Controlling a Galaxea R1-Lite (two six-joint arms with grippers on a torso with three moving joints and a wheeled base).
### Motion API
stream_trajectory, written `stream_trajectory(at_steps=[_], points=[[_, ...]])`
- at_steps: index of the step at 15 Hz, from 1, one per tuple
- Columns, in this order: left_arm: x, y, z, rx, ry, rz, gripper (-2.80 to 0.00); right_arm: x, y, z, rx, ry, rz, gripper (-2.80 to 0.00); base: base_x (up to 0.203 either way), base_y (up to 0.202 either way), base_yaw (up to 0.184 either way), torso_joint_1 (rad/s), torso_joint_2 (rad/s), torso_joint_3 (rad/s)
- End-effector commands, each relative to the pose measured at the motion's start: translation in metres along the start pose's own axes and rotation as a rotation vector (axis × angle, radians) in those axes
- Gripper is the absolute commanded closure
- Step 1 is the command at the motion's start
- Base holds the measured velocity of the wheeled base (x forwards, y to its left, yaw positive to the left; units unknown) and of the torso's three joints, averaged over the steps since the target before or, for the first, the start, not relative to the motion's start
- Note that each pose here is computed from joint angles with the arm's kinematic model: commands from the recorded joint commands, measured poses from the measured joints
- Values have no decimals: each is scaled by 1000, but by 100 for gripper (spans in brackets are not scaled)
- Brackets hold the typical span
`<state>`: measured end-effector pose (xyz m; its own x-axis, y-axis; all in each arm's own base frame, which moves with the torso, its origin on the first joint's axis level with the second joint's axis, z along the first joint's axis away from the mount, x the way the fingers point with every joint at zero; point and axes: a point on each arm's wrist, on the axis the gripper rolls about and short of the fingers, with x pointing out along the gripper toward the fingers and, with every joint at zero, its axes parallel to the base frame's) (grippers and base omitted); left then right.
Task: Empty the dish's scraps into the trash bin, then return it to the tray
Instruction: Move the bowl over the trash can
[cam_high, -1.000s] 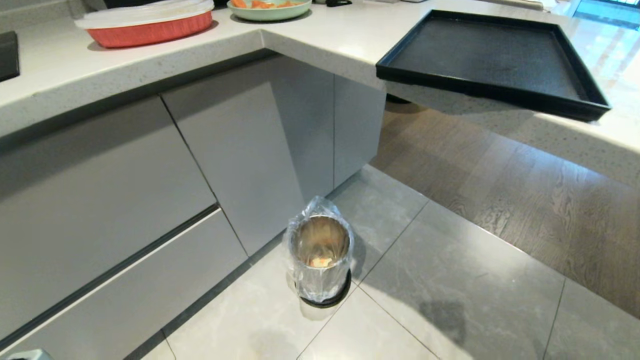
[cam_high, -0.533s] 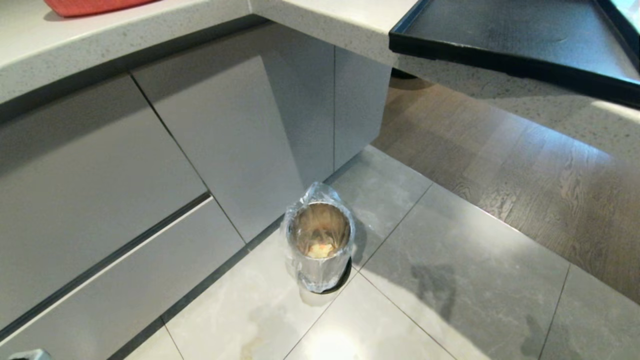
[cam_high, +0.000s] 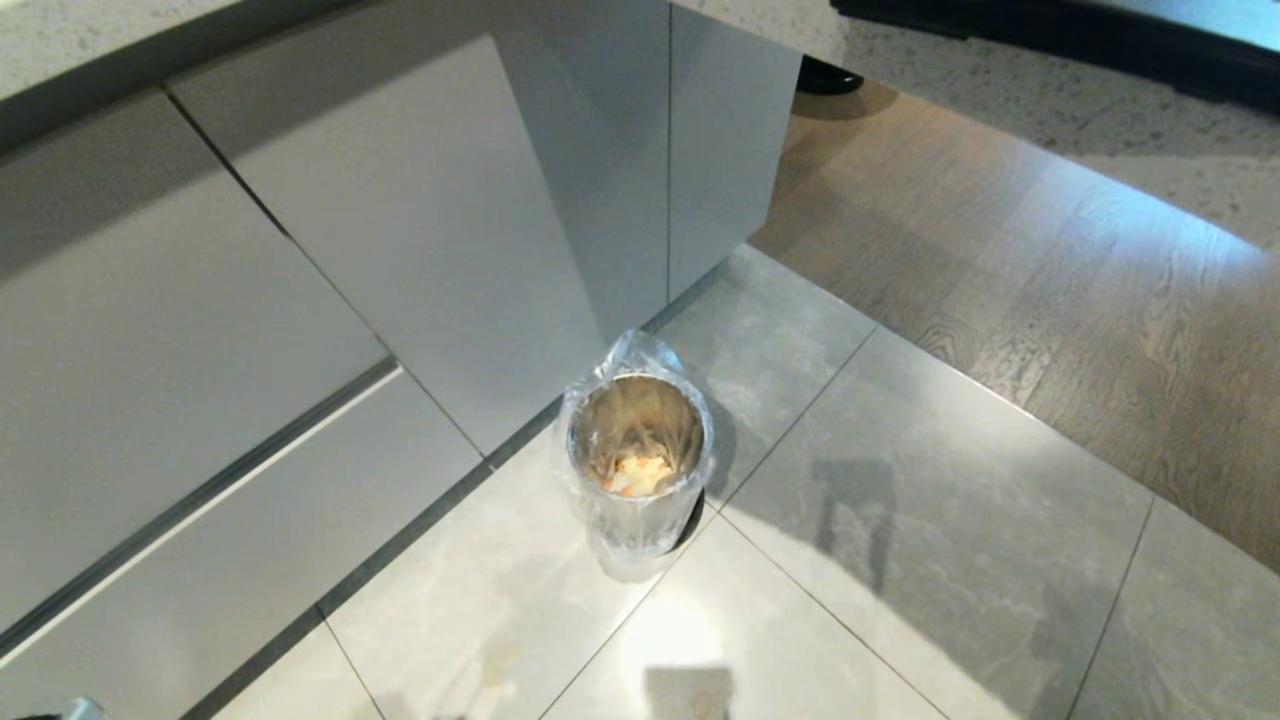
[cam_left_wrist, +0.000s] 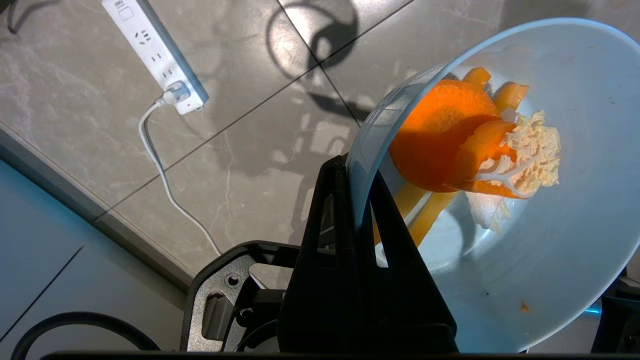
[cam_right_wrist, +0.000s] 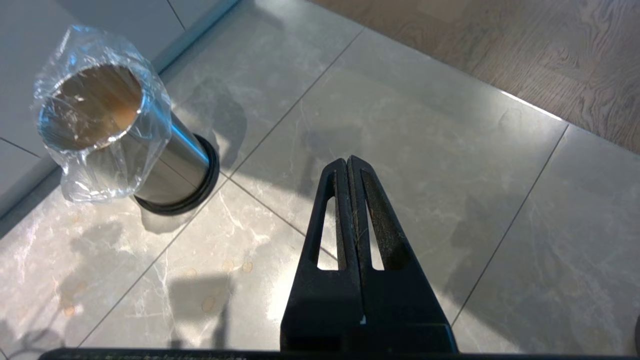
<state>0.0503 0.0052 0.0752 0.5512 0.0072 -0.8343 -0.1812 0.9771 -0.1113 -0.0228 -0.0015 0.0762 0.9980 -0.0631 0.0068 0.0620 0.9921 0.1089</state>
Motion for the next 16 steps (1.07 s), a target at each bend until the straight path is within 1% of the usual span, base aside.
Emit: stream_trajectory(at_steps=[1, 6, 9, 12, 16], points=[[0, 0, 0, -2, 2, 3, 0, 0, 0, 0, 2, -1, 0, 0, 0, 0, 0, 2, 2, -200], [-1, 0, 1, -3, -12, -3, 0, 0, 0, 0, 0, -1, 0, 0, 0, 0, 0, 2, 3, -197], [1, 0, 5, 1, -92, -14, 0, 0, 0, 0, 0, 1, 0, 0, 0, 0, 0, 1, 2, -141], [3, 0, 6, 8, -156, -20, 0, 0, 0, 0, 0, -1, 0, 0, 0, 0, 0, 0, 3, -23], [3, 0, 6, 10, -159, -23, 0, 0, 0, 0, 1, -1, -1, 0, 0, 0, 0, 2, -1, -77]])
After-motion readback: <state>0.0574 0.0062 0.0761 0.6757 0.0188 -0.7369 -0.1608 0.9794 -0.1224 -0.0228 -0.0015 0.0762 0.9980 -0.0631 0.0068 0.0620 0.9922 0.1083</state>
